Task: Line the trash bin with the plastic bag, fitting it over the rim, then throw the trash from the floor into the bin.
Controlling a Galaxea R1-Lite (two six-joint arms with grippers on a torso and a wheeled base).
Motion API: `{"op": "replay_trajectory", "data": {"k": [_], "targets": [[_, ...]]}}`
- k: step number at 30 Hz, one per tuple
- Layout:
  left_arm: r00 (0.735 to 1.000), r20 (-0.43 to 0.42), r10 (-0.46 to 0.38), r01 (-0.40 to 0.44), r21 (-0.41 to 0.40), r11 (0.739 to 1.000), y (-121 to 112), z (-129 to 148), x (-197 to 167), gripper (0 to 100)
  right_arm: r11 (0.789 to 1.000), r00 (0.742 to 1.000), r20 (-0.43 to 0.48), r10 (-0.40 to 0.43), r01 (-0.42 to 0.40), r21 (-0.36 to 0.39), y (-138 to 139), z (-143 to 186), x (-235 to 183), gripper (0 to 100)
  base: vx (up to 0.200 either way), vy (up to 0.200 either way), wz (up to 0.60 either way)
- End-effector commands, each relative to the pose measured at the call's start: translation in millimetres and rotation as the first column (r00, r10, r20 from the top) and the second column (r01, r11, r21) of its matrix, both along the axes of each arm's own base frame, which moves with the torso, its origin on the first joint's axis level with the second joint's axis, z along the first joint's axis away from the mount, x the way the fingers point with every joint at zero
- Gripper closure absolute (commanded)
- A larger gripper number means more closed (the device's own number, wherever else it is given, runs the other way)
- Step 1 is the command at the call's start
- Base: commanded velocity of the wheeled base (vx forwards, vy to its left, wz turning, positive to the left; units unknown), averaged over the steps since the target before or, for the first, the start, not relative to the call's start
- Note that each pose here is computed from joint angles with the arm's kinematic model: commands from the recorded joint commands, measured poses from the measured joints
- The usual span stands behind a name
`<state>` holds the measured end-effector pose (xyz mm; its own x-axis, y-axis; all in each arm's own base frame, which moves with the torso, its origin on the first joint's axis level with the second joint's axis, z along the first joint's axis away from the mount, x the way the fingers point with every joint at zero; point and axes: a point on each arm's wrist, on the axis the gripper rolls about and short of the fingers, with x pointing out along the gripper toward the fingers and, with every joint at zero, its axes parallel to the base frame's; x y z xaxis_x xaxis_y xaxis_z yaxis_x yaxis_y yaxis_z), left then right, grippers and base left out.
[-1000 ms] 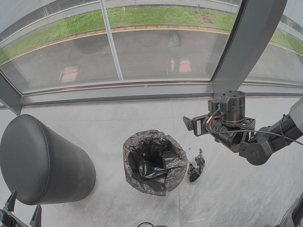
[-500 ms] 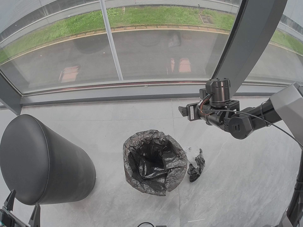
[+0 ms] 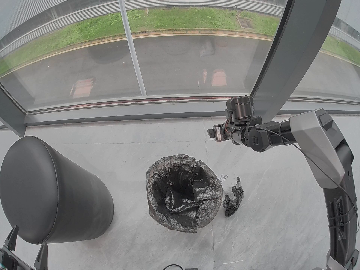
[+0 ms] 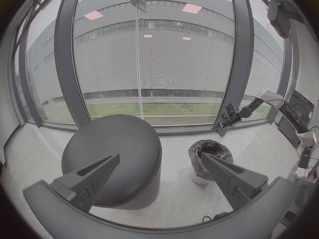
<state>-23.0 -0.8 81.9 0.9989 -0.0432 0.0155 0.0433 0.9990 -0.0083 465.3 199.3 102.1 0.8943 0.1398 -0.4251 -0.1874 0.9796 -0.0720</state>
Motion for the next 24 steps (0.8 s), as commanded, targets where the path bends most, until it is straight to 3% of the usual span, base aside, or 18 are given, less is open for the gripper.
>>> {"op": "replay_trajectory", "data": {"k": [1,3,15,24], "targets": [[1.0,-0.003,0.0,0.0,0.0,1.0,0,-5,0,0,0.995,0.993,-0.111,-0.032,0.021,-0.094,-9,-59,33,0,0.0,0.0,0.0],[1.0,-0.003,0.0,0.0,0.0,1.0,0,-5,0,0,0.992,0.982,-0.184,-0.039,0.016,-0.127,-10,-84,32,0,0.0,0.0,0.0],[1.0,-0.003,0.0,0.0,0.0,1.0,0,-5,0,0,0.972,0.913,-0.403,-0.062,-0.037,-0.233,-15,-161,22,0,0.0,0.0,0.0],[1.0,-0.003,0.0,0.0,0.0,1.0,0,-5,0,0,0.962,0.851,-0.514,-0.109,-0.04,-0.27,-29,-192,15,0,0.0,0.0,0.0]]}}
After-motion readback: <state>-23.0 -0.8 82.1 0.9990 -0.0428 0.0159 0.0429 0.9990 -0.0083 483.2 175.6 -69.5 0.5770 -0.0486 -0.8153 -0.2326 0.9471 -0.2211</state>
